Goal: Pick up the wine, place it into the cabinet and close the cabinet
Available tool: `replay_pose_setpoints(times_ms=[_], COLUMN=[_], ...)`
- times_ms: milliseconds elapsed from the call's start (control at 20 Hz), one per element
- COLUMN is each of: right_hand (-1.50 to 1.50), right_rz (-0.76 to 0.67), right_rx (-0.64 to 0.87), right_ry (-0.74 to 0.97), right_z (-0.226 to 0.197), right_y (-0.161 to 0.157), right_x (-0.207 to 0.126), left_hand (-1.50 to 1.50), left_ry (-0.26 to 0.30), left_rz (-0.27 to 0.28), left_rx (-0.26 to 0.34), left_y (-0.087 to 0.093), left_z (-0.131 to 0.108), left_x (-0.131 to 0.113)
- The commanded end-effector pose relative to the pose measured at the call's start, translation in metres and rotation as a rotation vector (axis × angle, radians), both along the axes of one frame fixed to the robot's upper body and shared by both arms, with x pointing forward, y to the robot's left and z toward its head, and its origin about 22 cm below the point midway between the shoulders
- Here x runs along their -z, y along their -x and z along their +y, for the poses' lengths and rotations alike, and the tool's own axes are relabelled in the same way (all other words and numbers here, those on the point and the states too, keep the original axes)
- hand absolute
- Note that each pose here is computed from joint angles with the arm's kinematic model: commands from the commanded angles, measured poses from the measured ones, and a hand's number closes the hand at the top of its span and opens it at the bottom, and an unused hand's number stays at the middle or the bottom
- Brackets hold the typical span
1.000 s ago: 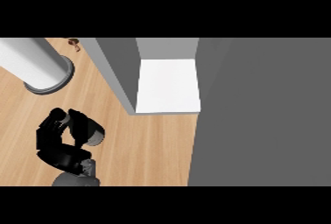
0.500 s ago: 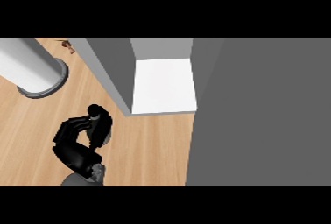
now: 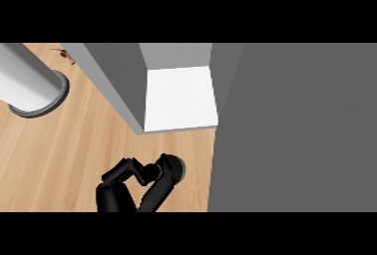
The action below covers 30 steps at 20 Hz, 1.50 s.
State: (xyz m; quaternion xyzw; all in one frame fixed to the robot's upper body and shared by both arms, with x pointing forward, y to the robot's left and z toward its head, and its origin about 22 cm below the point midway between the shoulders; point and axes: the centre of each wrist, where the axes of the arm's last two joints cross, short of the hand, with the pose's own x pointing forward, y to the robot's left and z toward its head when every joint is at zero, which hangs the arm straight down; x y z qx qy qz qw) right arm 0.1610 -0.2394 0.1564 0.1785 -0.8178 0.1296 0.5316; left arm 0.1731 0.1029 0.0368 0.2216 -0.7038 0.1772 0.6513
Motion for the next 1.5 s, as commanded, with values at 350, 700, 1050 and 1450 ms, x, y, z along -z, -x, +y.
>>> replay_pose_setpoints(times_ms=[350, 700, 1050, 1450], right_hand=[-1.5, -1.5, -1.5, -1.5], right_rz=[-0.005, -0.001, -0.001, -0.012], right_rx=[-0.005, 0.025, 0.025, 0.062], right_ry=[-0.016, -0.004, -0.004, -0.009], right_z=[0.001, -0.001, -0.009, -0.013], right_y=[0.008, 0.009, 0.006, 0.002], right_x=[-0.007, -0.009, -0.007, -0.005], left_hand=[1.5, 1.5, 1.5, 1.5], left_ry=[0.061, 0.079, 0.082, 0.123], left_rz=[-0.098, -0.15, -0.176, -0.192], left_rx=[0.338, 0.401, 0.432, 0.465], left_y=[0.053, 0.061, 0.051, 0.034], left_z=[0.002, 0.007, 0.004, -0.005], left_x=[-0.049, -0.066, -0.074, -0.09])
